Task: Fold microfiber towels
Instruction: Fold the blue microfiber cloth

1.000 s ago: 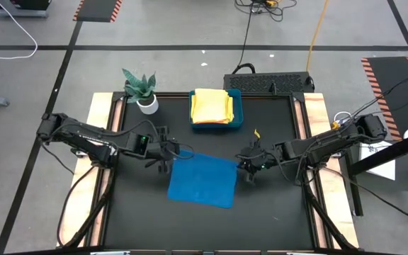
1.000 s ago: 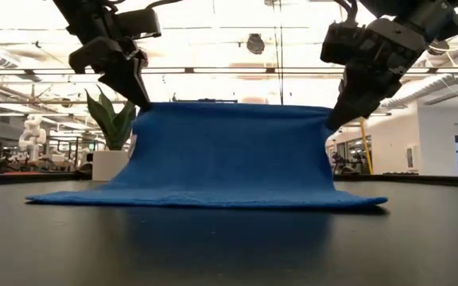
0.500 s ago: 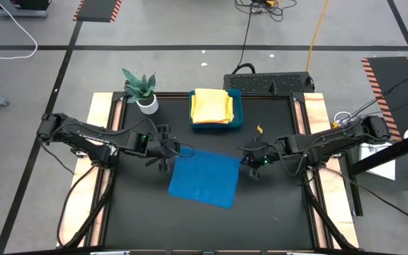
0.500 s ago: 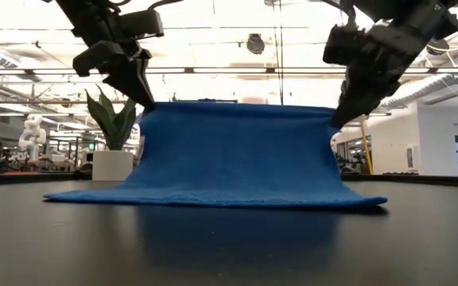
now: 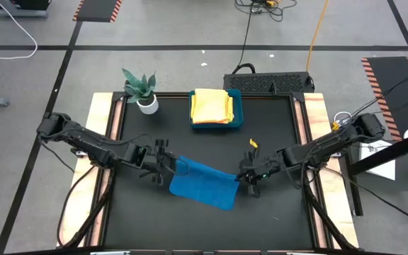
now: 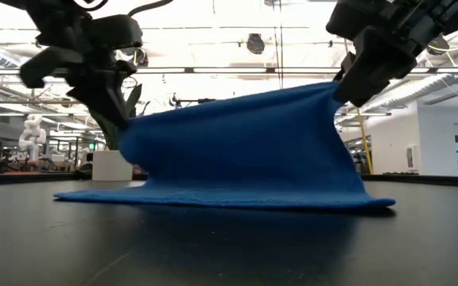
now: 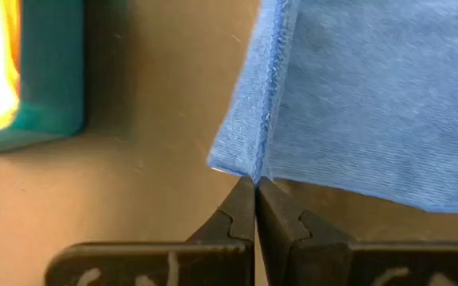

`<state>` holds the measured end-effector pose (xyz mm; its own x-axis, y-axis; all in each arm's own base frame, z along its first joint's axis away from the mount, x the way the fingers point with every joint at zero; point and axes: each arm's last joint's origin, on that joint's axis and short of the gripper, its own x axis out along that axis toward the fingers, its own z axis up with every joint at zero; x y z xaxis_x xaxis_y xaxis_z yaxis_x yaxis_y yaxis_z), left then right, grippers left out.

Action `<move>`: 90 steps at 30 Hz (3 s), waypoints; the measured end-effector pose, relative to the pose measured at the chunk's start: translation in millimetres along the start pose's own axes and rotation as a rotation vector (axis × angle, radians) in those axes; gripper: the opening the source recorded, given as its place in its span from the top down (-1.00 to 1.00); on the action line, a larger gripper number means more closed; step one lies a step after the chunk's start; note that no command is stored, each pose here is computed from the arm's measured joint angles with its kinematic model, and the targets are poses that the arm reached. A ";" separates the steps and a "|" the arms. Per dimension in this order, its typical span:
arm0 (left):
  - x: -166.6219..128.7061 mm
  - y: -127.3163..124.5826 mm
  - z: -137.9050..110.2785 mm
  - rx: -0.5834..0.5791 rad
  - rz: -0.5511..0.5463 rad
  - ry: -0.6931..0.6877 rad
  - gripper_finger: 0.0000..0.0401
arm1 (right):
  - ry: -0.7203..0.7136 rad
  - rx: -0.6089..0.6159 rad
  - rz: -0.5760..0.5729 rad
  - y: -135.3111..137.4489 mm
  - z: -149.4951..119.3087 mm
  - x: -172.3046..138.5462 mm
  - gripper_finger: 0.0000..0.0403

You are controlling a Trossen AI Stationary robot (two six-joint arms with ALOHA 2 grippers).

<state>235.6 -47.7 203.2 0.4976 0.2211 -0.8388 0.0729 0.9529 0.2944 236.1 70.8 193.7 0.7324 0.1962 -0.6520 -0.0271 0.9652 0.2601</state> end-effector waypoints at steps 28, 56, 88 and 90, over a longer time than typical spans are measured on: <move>3.2 -65.4 -15.5 -0.020 -0.312 -0.245 0.95 | 0.086 0.064 0.235 32.4 -22.4 47.3 0.64; -12.2 -70.8 7.3 -0.177 -0.143 -0.539 0.20 | -0.137 -0.046 -0.048 18.9 -7.7 48.4 0.39; 26.6 -31.9 25.6 -0.197 -0.101 -0.575 0.32 | -0.126 0.025 -0.143 -14.3 -7.9 49.0 0.39; 26.1 -31.9 26.1 -0.199 -0.102 -0.582 0.32 | -0.126 0.025 -0.143 -14.3 -8.0 49.0 0.39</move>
<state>268.8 -77.8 183.9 0.8900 0.0306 -0.4549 0.0105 0.9961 0.0877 266.9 67.9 152.3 0.8069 0.0329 -0.5898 0.0989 0.9769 0.1897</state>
